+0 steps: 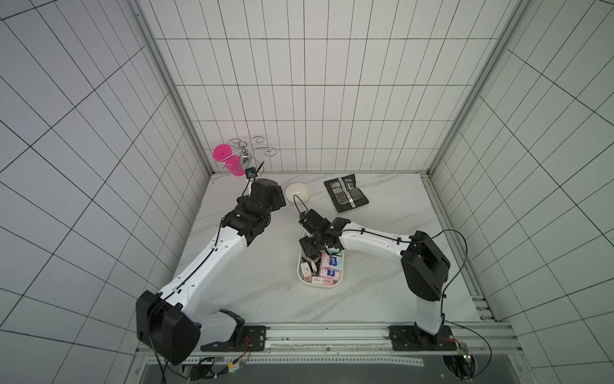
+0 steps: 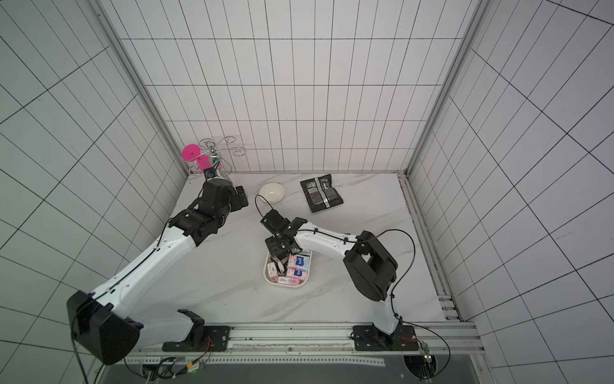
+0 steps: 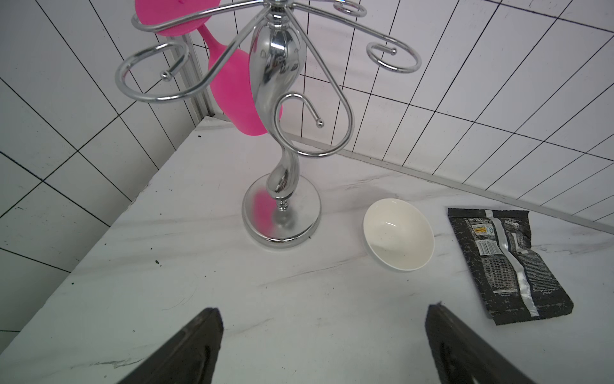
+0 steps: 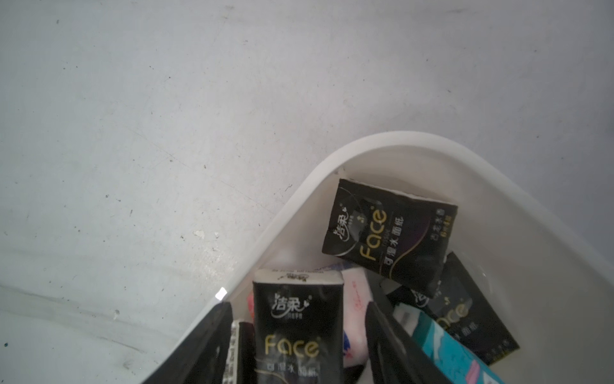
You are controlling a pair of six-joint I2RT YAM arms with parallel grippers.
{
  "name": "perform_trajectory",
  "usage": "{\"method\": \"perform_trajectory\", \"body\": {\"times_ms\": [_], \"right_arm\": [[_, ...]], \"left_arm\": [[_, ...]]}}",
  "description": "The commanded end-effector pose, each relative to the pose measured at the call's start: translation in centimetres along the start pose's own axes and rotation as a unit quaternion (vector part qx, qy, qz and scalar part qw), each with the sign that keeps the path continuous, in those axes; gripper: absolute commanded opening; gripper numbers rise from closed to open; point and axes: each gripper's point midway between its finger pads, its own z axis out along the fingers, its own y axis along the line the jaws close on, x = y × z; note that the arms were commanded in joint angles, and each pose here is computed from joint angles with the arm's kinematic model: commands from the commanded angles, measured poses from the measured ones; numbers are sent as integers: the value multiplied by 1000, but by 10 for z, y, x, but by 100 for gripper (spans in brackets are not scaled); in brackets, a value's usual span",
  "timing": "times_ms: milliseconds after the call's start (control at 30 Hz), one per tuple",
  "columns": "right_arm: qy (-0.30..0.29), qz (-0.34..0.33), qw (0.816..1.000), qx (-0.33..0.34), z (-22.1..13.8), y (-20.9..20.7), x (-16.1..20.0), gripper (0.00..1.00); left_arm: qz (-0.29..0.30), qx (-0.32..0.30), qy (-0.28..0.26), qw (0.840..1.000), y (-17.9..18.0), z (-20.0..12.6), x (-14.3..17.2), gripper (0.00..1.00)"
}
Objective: Take the pocket tissues out of the storage box
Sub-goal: Pick up the pocket tissues from the storage box.
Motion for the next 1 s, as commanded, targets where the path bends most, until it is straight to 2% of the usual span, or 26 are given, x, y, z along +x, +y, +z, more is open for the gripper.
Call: {"method": "perform_trajectory", "body": {"times_ms": [0,500,633,967], "right_arm": [[31,-11,999,1,9,-1,16,67],[65,-30,997,5,25,-1,29,66],[46,-28,999,2,19,0,20,56],[-16,-23,1000,11,-22,-4,-10,53]], "left_arm": [[-8,1,-10,1000,1,-3,-6,99],[-9,4,-10,1000,-1,-3,-6,99],[-10,4,-11,1000,0,-4,-7,98],[-12,6,-11,1000,-1,-3,-7,99]]}}
